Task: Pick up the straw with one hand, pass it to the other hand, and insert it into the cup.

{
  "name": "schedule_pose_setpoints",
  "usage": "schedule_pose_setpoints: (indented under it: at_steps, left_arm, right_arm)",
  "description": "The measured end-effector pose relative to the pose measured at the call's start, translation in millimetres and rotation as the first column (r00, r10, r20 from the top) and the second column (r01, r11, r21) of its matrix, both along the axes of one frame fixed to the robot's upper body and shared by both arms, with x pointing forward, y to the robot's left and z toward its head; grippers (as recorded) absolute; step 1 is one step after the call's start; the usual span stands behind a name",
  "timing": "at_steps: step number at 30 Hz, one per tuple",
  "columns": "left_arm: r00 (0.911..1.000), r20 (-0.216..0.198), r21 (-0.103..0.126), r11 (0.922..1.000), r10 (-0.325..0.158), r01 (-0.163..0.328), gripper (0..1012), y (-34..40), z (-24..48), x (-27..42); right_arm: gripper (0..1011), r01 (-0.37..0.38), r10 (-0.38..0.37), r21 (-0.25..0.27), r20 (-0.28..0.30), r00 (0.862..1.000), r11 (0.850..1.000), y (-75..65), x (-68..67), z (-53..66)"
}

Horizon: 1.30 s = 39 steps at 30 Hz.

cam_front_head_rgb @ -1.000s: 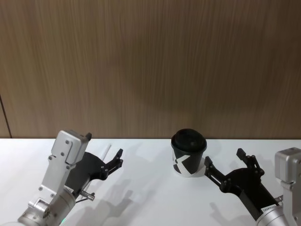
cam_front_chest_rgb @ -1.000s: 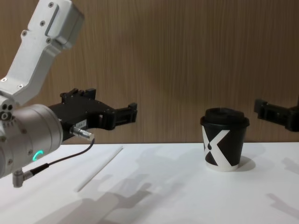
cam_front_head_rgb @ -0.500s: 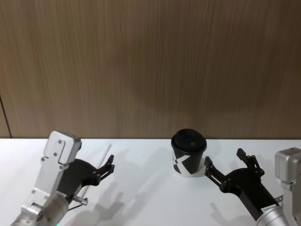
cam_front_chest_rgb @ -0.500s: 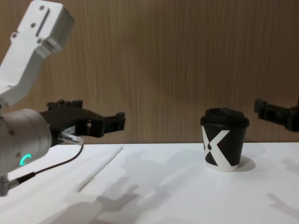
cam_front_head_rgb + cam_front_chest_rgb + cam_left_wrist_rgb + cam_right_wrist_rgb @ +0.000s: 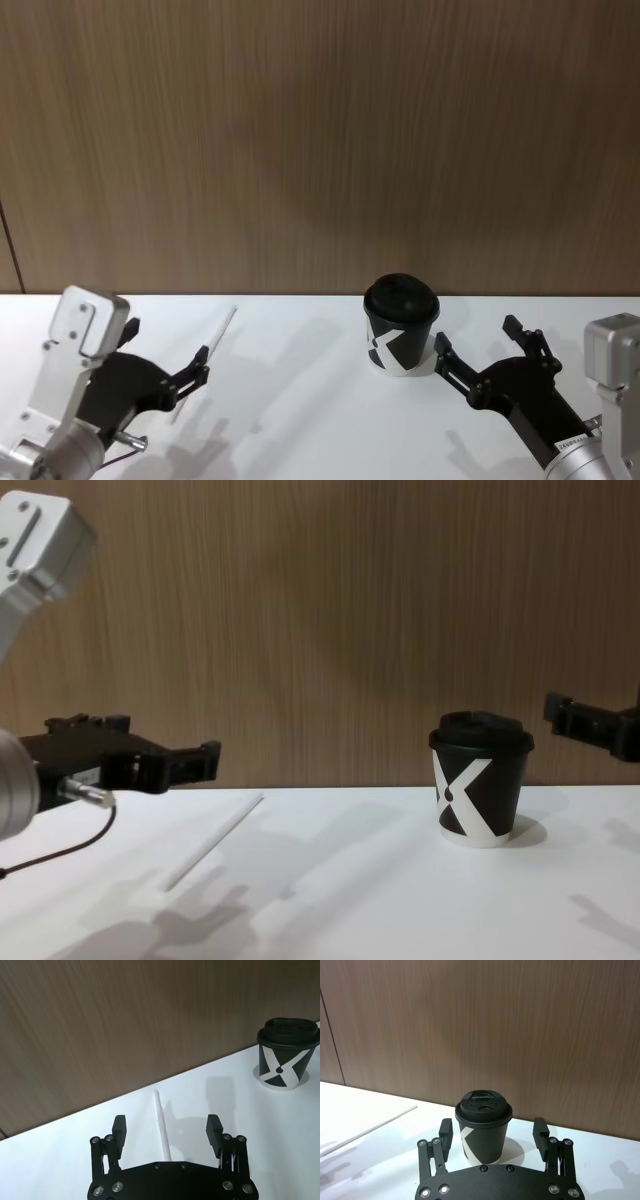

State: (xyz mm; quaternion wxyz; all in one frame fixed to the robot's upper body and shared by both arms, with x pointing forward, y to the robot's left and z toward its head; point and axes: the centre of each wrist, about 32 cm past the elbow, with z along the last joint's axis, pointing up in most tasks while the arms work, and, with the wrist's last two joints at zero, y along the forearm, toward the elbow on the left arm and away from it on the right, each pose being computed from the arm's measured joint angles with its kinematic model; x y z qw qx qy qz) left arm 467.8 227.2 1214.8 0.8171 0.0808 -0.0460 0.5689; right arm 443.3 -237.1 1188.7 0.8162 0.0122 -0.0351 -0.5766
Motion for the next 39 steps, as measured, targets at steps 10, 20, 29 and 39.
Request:
schedule_pose_setpoints:
  at_steps: [10, 20, 29, 39]
  left_arm:
    - [0.9966, -0.08, -0.004, 0.9998, -0.018, 0.018, 1003, 15.4, 8.9, -0.1]
    - [0.985, -0.173, -0.014, 0.9999, 0.0, -0.002, 1003, 24.4, 23.5, 4.1]
    - [0.967, -0.254, -0.024, 0.9995, 0.015, -0.022, 1003, 25.8, 33.9, 9.5]
    - [0.948, -0.318, -0.029, 0.9992, 0.017, -0.028, 1003, 21.3, 38.3, 16.3]
  right_arm:
    - [1001, 0.0, 0.0, 0.0, 0.0, 1.0, 1.0, 0.0, 0.0, 0.0]
    - [1001, 0.0, 0.0, 0.0, 0.0, 1.0, 1.0, 0.0, 0.0, 0.0]
    - [1001, 0.0, 0.0, 0.0, 0.0, 1.0, 1.0, 0.0, 0.0, 0.0]
    - [1001, 0.0, 0.0, 0.0, 0.0, 1.0, 1.0, 0.0, 0.0, 0.0]
